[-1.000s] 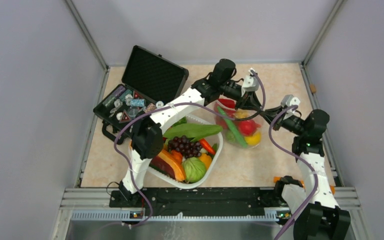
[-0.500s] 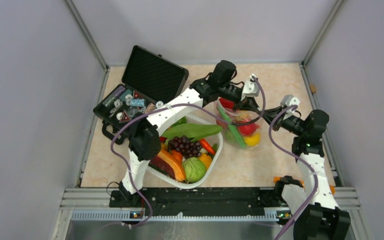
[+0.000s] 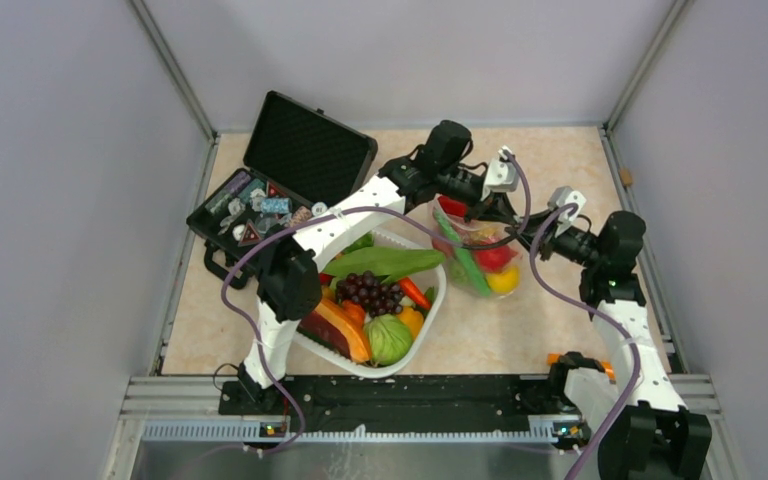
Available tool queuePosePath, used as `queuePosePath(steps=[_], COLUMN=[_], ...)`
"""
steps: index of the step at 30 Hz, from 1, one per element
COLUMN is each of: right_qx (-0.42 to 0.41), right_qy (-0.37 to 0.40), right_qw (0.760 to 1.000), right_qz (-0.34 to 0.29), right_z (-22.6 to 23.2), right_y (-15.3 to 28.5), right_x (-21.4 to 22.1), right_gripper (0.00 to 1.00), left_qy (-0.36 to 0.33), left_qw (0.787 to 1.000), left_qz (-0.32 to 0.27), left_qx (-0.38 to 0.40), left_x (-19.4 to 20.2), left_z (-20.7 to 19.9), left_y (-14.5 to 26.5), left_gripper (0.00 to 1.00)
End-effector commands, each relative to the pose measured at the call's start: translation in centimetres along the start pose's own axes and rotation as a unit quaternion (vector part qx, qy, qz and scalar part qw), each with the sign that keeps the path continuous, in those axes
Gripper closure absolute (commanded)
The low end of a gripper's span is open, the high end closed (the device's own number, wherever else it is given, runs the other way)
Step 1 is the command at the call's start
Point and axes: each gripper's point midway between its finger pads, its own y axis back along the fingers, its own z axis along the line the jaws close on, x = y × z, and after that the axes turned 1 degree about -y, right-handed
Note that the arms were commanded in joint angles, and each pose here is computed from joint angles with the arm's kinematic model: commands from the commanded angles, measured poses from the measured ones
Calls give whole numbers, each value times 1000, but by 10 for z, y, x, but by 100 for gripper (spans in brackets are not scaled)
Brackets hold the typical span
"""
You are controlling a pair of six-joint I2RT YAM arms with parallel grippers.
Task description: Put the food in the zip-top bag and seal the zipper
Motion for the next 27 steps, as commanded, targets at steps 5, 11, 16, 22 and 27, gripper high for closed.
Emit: queuePosePath(steps=[5,11,16,22,27], right_qx=[12,14,9,28,30], right_qy=[45,54,50,55,59], right_qw=[999,998,999,998,997], right_qz=[-12,-25,-18,-27,-34], right_z=[-10,-9,-8,-10,-7], right_y=[-2,-2,-3,0,2], right_x=[-20,-28,-23,-29,-38], right_gripper=[95,74,98,100,100], left_qy=[-26,-25,-25,-25,-28], left_qw=[999,999,999,1000,999], left_qz=[-23,-23,-22,-11,33], left_qx=[7,9,10,8,-28], left_x=[-34,-36,-36,-34,-15], left_z=[-9,-10,-11,-13,-4], left_y=[11,11,11,13,23], left_gripper=[100,100,100,100,100])
